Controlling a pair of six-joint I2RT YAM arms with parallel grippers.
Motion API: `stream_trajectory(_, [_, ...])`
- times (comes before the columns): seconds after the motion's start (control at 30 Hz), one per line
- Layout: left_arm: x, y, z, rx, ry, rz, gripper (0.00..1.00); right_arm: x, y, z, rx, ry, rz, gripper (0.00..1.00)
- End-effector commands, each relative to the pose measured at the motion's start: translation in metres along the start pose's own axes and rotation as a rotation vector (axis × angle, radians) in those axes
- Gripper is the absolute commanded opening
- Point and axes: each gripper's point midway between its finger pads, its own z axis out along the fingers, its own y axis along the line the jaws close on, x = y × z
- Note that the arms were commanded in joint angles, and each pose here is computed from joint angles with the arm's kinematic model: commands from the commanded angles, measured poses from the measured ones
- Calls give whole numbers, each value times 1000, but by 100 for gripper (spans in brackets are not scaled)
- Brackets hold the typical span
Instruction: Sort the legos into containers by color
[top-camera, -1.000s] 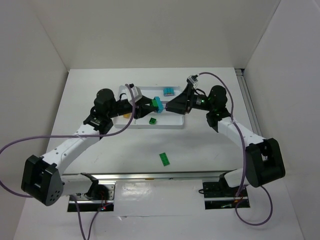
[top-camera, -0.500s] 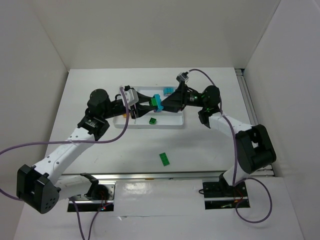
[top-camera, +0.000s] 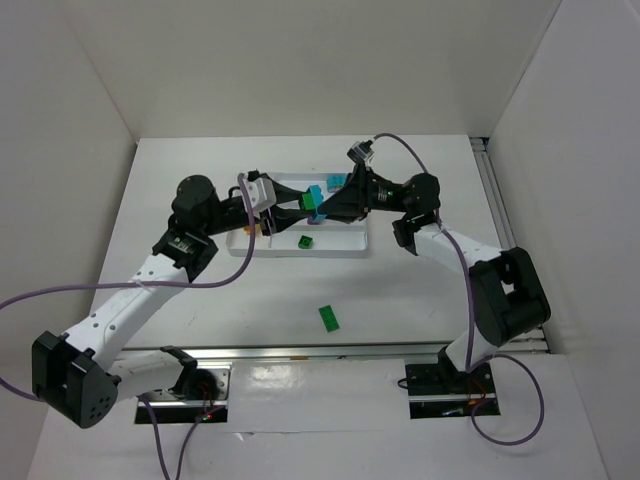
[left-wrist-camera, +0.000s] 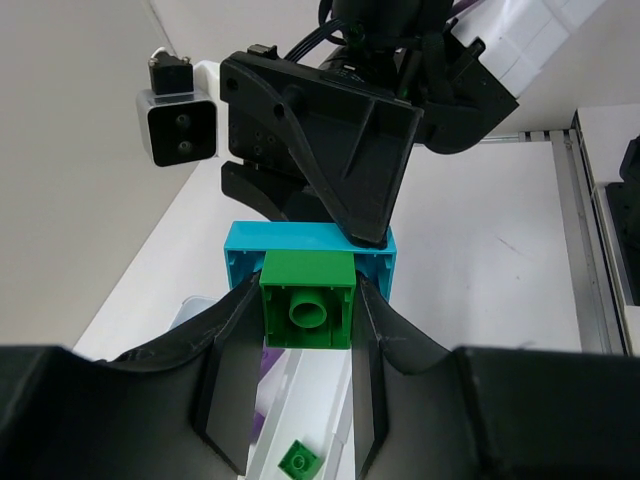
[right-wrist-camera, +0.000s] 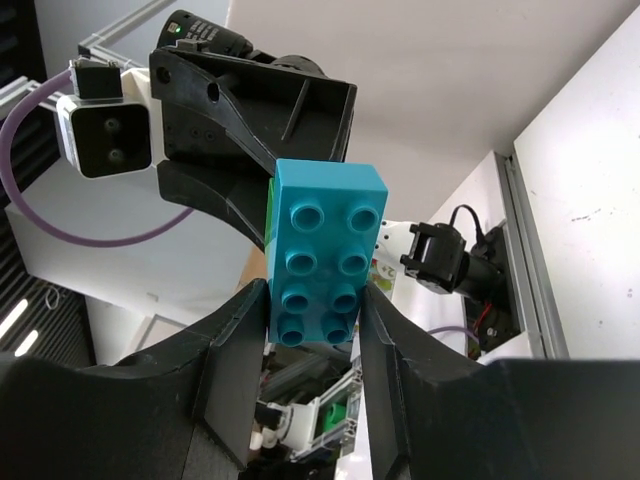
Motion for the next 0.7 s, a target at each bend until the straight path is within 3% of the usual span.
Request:
stream_trajectory(0.0, [-20,-2,0,30,-34,52,0,-1,20,2,-68,3,-130,27])
stream_trajectory(0.03, [-20,-2,0,30,-34,52,0,-1,20,2,-68,3,-130,23])
stream_trajectory(0.07, [-18,-1,0,22,-26,54,0,-1,17,2,-65,-6,-121,12])
stream_trajectory(0.17, [-21,0,-4,-1,-29,79,0,-2,9,-4,-40,-30,-103,0])
stream_trajectory(0.5, [-11,7,-18,-32,12,79,0,-21,-6,-32,61,-150,-116,0])
stream_trajectory(0.53, [-10,6,-18,-32,12,65,0,-24,-18,-36,102,-159,-68,0])
stream_trajectory(0.67, [1,30,-20,-163,61,-21,0,-53,-47,-37,323,-185,-194,0])
